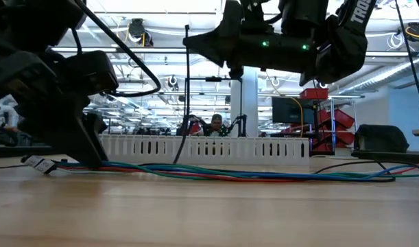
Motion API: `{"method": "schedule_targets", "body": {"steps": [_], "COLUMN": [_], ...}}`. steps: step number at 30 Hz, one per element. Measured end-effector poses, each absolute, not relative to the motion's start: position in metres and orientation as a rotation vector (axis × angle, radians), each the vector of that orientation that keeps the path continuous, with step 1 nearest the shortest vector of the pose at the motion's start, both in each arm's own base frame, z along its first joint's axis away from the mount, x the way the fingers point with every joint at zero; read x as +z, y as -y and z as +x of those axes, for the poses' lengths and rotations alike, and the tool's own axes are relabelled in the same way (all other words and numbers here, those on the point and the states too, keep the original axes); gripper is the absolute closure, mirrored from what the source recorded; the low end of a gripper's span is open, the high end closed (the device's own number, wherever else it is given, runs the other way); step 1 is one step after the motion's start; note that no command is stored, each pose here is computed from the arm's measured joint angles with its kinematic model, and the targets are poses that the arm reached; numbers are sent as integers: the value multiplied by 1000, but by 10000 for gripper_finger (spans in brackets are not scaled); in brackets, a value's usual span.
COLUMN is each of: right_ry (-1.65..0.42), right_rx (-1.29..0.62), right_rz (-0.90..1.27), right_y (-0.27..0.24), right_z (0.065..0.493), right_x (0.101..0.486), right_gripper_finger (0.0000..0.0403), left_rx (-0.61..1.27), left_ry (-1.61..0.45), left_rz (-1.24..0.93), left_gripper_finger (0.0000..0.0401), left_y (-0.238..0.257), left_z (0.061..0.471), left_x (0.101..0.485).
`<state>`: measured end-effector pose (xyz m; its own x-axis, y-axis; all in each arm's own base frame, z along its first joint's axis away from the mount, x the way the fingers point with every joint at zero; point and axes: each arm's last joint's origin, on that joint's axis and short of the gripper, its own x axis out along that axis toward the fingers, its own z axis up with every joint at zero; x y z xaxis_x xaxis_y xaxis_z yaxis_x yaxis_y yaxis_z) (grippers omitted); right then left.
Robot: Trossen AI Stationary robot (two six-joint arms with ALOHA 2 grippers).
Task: Ziptie cables
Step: Wrap the left black zip tie around the colored cable wires
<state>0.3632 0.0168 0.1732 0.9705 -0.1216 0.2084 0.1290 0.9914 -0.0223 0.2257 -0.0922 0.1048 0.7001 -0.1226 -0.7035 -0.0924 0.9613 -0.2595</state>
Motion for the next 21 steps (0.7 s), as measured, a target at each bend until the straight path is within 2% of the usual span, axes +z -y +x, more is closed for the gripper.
{"method": "schedule_targets", "body": {"steps": [3,5,16,19,21], "right_ry": [209,202,188,163,131], "right_rx": [-123,-144,-139,-103,-88], "right_rz": [-30,-31,104,136,134], "right_y": [-21,-22,-24,-30,-35], "right_z": [364,365,368,368,368], "right_x": [166,159,124,122,122], "right_gripper_finger": [403,403,403,403,403], "left_rx": [-15,-20,-89,-81,-71], "left_ry": [-788,-786,-684,-684,-689], "left_rz": [-291,-293,-258,-274,-301], "left_gripper_finger": [372,389,398,387,367], "left_y": [91,91,102,101,99], "left_z": [227,229,253,255,256], "left_x": [105,106,133,134,134]}}
